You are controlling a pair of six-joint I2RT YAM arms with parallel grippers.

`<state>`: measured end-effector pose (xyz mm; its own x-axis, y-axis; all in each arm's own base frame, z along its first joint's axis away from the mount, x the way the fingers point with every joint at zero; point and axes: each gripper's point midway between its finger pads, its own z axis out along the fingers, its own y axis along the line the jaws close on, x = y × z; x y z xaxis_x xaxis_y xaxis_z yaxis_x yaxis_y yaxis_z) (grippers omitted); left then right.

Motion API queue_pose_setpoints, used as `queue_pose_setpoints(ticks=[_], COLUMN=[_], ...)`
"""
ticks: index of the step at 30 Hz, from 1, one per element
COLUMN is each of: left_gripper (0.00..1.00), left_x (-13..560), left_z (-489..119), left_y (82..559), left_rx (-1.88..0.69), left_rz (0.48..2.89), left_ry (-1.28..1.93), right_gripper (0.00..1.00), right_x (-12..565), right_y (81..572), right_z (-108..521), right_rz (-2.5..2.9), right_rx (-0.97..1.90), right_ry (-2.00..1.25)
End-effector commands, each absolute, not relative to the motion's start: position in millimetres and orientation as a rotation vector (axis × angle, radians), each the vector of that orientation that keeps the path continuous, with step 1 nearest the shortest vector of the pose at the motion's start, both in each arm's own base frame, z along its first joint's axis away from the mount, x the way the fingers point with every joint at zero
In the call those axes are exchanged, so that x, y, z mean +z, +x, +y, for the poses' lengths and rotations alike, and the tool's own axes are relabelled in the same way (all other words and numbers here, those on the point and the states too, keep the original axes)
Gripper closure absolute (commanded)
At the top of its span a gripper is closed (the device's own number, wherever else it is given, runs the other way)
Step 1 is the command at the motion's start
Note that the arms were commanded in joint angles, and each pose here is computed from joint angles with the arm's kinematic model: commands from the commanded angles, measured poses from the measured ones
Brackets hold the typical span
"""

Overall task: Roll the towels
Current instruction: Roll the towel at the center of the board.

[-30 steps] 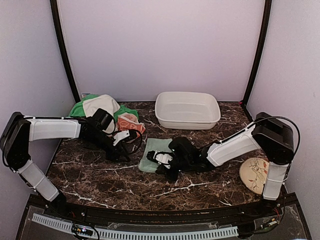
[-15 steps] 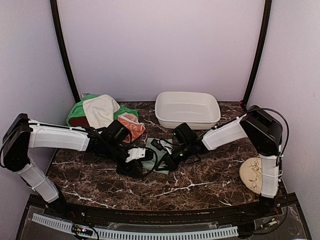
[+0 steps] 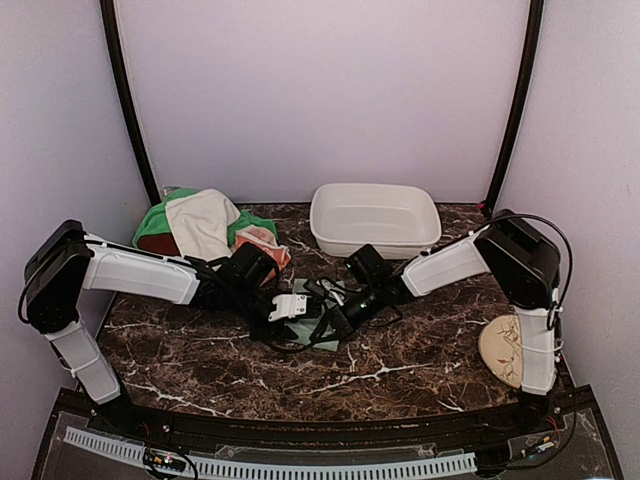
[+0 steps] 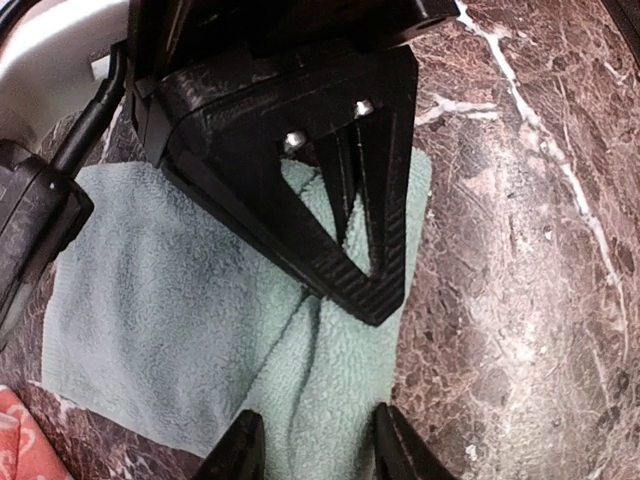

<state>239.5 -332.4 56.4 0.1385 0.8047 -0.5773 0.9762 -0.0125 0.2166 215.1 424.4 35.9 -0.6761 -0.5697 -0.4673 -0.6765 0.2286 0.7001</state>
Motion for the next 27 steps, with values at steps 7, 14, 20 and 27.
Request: queue_pose_setpoints(ticks=[7, 14, 20, 27], left_gripper=[0.67, 0.88, 1.00, 1.00], left_x=[33.7, 27.0, 30.8, 36.9], left_z=[-338.8, -337.7, -329.0, -327.1], left_y=[236.0, 242.2, 235.5, 211.7], left_rx=[-0.435, -0.602, -0.841, -1.061], left_rz=[1.765, 1.964, 2.121, 2.228], left_ry=[1.939, 1.856, 1.767, 1.756], right_gripper=[1.00, 0.98, 0.80, 0.60], right_x=[18.1, 22.8, 47.3, 85.6], right_y=[207.3, 209.4, 227.9, 240.4], right_z=[412.0, 409.1, 404.1, 378.3], right_rz=[2.522, 2.495, 2.324, 2.111], right_rx=[1.486, 1.483, 1.362, 1.135], right_ry=[-1.132, -1.106, -1.039, -0.970])
